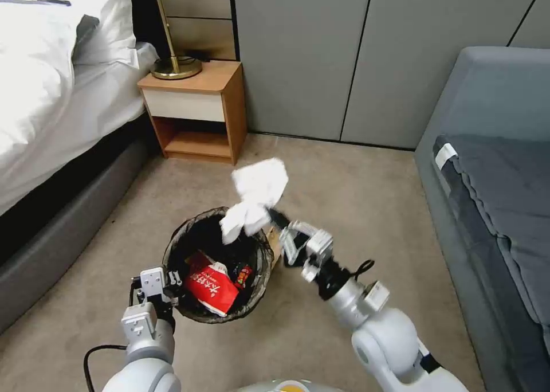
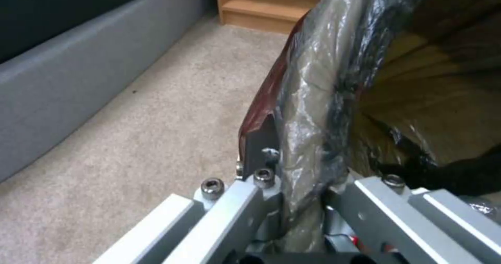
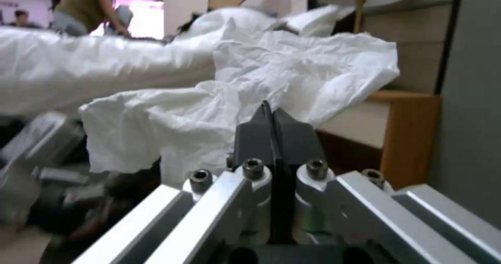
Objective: Pick up the trash bin, then pick up the garbage from the floor and place it into the trash bin.
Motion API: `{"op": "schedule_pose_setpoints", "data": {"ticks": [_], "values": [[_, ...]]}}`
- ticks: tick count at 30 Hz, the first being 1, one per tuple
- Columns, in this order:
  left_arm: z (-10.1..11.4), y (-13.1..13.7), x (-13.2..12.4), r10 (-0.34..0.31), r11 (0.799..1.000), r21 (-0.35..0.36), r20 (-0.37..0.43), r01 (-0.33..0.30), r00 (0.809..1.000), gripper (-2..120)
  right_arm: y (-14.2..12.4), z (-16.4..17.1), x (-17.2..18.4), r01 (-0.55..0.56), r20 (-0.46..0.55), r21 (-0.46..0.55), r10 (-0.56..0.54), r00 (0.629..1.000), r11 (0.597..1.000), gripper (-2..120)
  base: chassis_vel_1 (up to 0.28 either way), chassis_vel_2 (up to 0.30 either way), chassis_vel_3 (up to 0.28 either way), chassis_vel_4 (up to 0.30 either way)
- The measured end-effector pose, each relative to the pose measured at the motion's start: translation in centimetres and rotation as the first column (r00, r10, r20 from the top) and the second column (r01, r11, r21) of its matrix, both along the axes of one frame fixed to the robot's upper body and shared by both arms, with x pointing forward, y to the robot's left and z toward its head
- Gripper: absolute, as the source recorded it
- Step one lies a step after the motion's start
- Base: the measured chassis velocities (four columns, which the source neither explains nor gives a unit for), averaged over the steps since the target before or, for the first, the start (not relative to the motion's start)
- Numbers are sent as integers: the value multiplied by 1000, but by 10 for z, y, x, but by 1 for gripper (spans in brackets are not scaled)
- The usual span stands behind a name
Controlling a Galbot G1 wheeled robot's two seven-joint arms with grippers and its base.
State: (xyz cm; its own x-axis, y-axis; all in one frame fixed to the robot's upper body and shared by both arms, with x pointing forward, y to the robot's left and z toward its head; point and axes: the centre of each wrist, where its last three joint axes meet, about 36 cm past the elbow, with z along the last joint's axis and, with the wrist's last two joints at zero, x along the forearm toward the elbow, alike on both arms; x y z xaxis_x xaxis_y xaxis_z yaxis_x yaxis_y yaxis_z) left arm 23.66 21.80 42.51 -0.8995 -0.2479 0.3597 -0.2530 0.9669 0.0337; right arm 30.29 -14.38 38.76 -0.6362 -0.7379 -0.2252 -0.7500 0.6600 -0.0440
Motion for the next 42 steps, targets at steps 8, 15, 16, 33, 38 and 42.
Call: {"op": "schedule_pose_setpoints", "data": {"ticks": [8, 15, 16, 33, 38, 42], "values": [[0, -4, -1, -6, 1000, 0, 1, 6, 1000, 0, 17, -40, -13, -61, -84, -64, 55, 995, 996, 0, 0, 0, 0, 0], [5, -6, -4, -10, 1000, -3, 7, 10, 1000, 0, 23, -57, -13, -68, -133, -89, 56, 990, 994, 0, 0, 0, 0, 0], [7, -7, -4, -13, 1000, -5, 9, 13, 1000, 0, 24, -59, -11, -67, -141, -96, 53, 989, 993, 0, 0, 0, 0, 0], [14, -15, -11, -29, 1000, -7, 16, 29, 999, 0, 33, -69, -13, -50, -224, -162, 13, 974, 986, 48, 0, 0, 0, 0], [15, -15, -11, -29, 1000, -8, 20, 29, 999, 0, 32, -67, -13, -37, -230, -173, -4, 973, 984, 61, 0, 0, 0, 0], [15, -15, -11, -29, 1000, -9, 21, 29, 999, 0, 32, -66, -14, -28, -229, -179, -14, 973, 983, 76, 0, 0, 0, 0]]}}
